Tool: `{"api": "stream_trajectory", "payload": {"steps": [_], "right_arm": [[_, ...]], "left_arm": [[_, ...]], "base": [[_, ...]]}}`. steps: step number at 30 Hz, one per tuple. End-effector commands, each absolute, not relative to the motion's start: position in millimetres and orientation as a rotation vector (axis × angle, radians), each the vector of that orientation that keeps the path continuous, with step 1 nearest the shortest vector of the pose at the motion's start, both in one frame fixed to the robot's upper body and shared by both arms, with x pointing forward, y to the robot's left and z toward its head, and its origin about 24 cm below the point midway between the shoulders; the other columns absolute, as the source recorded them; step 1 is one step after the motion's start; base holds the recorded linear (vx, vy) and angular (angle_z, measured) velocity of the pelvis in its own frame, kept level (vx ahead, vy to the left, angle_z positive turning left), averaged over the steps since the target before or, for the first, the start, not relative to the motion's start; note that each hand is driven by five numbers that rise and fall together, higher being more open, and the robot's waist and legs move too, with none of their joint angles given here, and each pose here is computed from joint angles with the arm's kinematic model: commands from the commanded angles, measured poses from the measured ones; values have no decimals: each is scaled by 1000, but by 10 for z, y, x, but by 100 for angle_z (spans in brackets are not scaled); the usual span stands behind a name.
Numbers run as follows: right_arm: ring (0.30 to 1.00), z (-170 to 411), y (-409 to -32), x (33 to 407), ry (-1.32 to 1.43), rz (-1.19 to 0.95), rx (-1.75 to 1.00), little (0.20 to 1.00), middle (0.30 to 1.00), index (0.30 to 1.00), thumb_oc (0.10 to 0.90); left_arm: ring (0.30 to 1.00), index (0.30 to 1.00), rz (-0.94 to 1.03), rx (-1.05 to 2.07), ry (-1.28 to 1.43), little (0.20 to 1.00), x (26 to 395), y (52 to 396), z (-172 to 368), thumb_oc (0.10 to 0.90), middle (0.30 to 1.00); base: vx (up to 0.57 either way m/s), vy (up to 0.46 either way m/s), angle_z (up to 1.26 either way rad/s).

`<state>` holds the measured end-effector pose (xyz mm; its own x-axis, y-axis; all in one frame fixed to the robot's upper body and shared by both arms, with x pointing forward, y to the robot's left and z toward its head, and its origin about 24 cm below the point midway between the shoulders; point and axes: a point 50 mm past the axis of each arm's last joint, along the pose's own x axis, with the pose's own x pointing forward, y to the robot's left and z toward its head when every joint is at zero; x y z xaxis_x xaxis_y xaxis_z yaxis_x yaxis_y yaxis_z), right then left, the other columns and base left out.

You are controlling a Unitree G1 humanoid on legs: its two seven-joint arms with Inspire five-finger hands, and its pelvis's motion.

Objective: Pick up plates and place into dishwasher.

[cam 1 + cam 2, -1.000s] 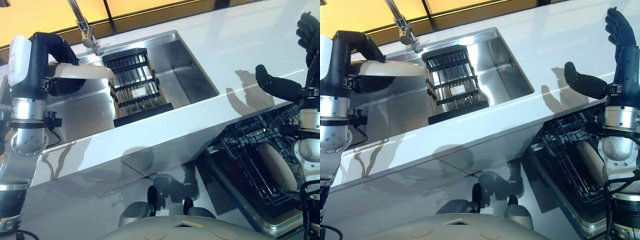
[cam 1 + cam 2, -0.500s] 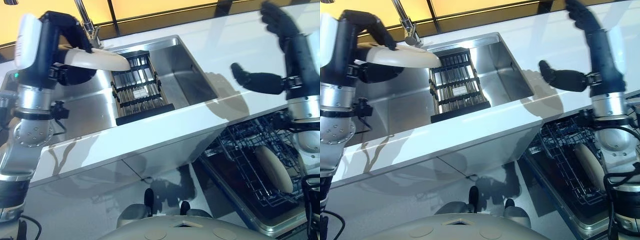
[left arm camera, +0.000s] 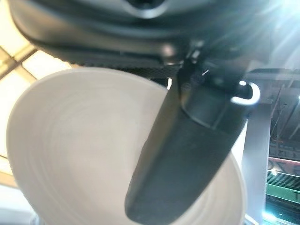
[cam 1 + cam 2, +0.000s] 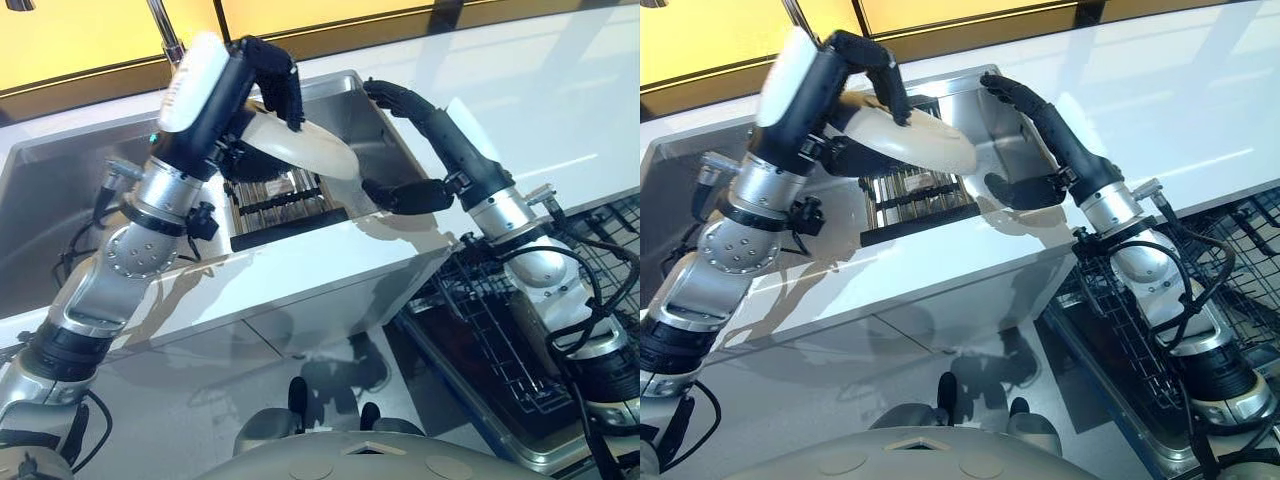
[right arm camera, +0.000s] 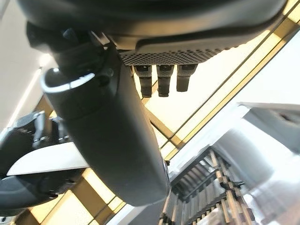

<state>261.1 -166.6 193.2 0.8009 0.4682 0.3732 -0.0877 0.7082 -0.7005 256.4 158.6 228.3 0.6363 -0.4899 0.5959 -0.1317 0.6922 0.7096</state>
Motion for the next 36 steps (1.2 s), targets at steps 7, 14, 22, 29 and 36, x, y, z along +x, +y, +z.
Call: {"api": "stream_trajectory", "payload": {"steps": [7, 14, 22, 29, 36], "right_arm": [[900, 2317, -1340, 2565, -846, 283, -628, 900, 900, 900, 800], [900, 2261, -1239, 2582, -822, 298, -603, 900, 900, 900, 800], [300, 2253, -1210, 2540, -863, 225, -493, 200, 300, 300, 100], [300, 2293, -1235, 2514, -899, 175, -477, 200, 300, 300, 100], [300, 2317, -1261, 2499, -923, 128, -450, 200, 300, 300, 100]], "left_arm": [[300, 300, -187, 618, -981, 200, 2610, 1409, 2562, 100, 300], [300, 300, -162, 596, -963, 200, 2644, 1348, 2549, 100, 300], [300, 300, -107, 581, -925, 200, 2696, 1331, 2515, 100, 300], [300, 300, -68, 589, -870, 200, 2755, 1377, 2456, 100, 300], [300, 300, -82, 595, -826, 200, 2775, 1372, 2389, 100, 300]], "base": [[0, 0, 0], [0, 0, 0], [0, 0, 0], [17, 0, -3], [23, -11, -7]]}}
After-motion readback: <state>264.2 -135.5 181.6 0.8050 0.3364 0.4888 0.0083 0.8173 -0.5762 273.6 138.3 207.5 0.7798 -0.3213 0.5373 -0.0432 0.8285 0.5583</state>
